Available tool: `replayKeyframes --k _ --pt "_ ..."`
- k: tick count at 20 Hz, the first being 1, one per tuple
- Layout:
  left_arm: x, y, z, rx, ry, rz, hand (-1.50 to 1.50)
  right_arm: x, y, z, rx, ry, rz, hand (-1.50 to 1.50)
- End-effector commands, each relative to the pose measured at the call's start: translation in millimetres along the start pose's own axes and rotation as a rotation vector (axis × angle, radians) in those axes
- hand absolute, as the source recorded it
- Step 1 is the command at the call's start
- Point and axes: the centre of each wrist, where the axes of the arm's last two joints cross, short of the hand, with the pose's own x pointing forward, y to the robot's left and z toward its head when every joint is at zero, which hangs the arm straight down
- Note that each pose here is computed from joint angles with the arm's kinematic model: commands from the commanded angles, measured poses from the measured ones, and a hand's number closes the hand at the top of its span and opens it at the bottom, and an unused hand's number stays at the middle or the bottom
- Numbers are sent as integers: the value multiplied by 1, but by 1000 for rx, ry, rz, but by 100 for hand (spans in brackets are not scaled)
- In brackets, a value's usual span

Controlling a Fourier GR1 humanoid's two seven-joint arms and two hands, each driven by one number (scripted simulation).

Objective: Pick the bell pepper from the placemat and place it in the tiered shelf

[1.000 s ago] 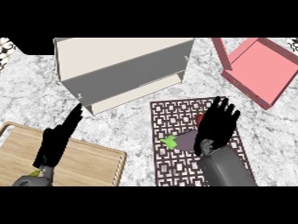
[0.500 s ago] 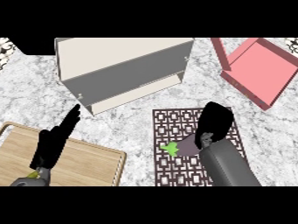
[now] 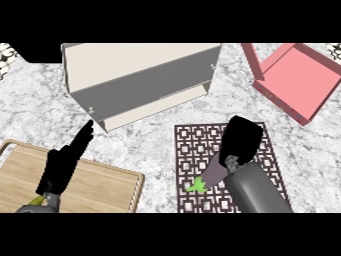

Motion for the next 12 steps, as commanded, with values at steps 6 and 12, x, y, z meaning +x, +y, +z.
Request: replayKeyframes --k 6,12 --pt "4 11 -2 5 0 -8 0 -3 -42 31 173 -599 -127 150" --pt "-11 9 24 15 14 -3 0 -59 -112 56 27 -602 -201 150"
